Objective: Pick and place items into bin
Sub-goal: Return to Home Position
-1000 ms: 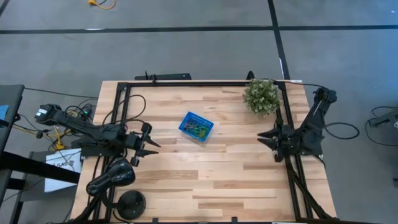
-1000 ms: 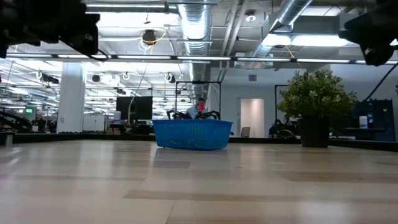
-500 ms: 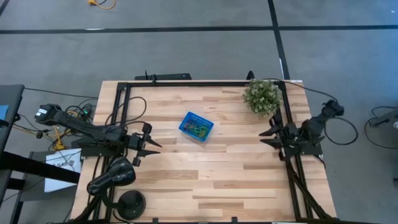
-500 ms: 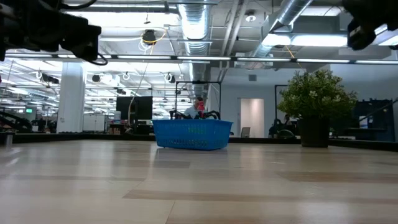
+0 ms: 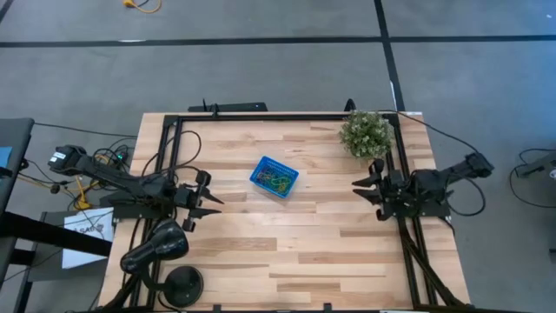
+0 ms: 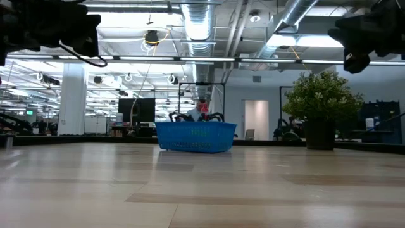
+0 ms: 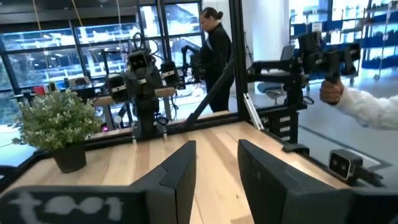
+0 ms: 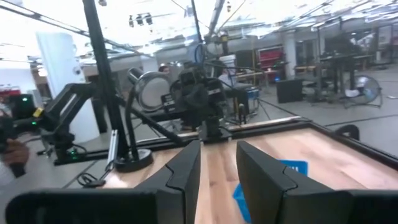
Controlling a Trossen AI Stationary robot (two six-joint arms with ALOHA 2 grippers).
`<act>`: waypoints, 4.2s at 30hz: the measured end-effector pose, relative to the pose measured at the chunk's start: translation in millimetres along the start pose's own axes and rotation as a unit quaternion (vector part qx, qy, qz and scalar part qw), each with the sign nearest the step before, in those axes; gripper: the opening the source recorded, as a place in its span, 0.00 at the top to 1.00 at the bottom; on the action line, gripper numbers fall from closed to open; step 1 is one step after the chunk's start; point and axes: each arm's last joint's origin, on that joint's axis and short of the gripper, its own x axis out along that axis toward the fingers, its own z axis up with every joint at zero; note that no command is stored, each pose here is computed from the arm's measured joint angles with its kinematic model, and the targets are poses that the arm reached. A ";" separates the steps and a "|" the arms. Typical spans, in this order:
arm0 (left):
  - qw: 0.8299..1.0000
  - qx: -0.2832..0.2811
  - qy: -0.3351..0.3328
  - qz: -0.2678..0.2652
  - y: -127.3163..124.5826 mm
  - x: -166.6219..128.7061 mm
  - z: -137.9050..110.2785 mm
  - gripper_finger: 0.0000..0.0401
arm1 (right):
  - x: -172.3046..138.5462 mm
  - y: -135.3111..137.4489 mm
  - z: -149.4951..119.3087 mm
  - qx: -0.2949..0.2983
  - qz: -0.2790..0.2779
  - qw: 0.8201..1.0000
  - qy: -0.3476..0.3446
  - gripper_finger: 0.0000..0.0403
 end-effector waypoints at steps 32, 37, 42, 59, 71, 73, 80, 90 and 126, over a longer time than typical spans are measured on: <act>0.992 0.016 0.087 0.095 4.3 -1.8 -15.1 0.73 | 2.2 -10.7 -9.6 -0.019 -0.032 0.998 0.046 0.76; 0.991 0.003 0.091 0.095 4.1 -2.0 -16.3 0.73 | 2.2 -10.7 -9.6 -0.019 -0.032 0.998 0.046 0.76; 0.986 0.002 0.141 0.090 3.0 -4.1 -25.9 0.73 | 2.2 -10.7 -9.6 -0.019 -0.032 0.998 0.046 0.76; 0.978 -0.128 0.162 0.038 -0.8 -27.4 -25.5 0.73 | 2.2 -10.7 -9.7 -0.019 -0.032 0.998 0.046 0.76; 0.990 -0.132 0.045 0.013 0.8 -38.7 -3.8 0.73 | 2.2 -10.7 -9.8 -0.019 -0.032 0.998 0.046 0.76; 0.990 -0.134 0.048 0.014 0.9 -38.6 -3.4 0.73 | 2.2 -10.7 -9.9 -0.019 -0.032 0.998 0.046 0.76; 0.989 -0.135 0.053 0.016 1.0 -38.6 -3.6 0.73 | 2.2 -10.7 -9.9 -0.019 -0.032 0.998 0.046 0.76; 0.989 -0.134 0.060 0.015 0.9 -38.8 -4.2 0.73 | 2.2 -10.7 -9.9 -0.019 -0.032 0.998 0.046 0.76; 0.989 -0.134 0.061 0.017 1.0 -38.8 -4.1 0.73 | 2.2 -10.7 -9.9 -0.019 -0.032 0.998 0.046 0.76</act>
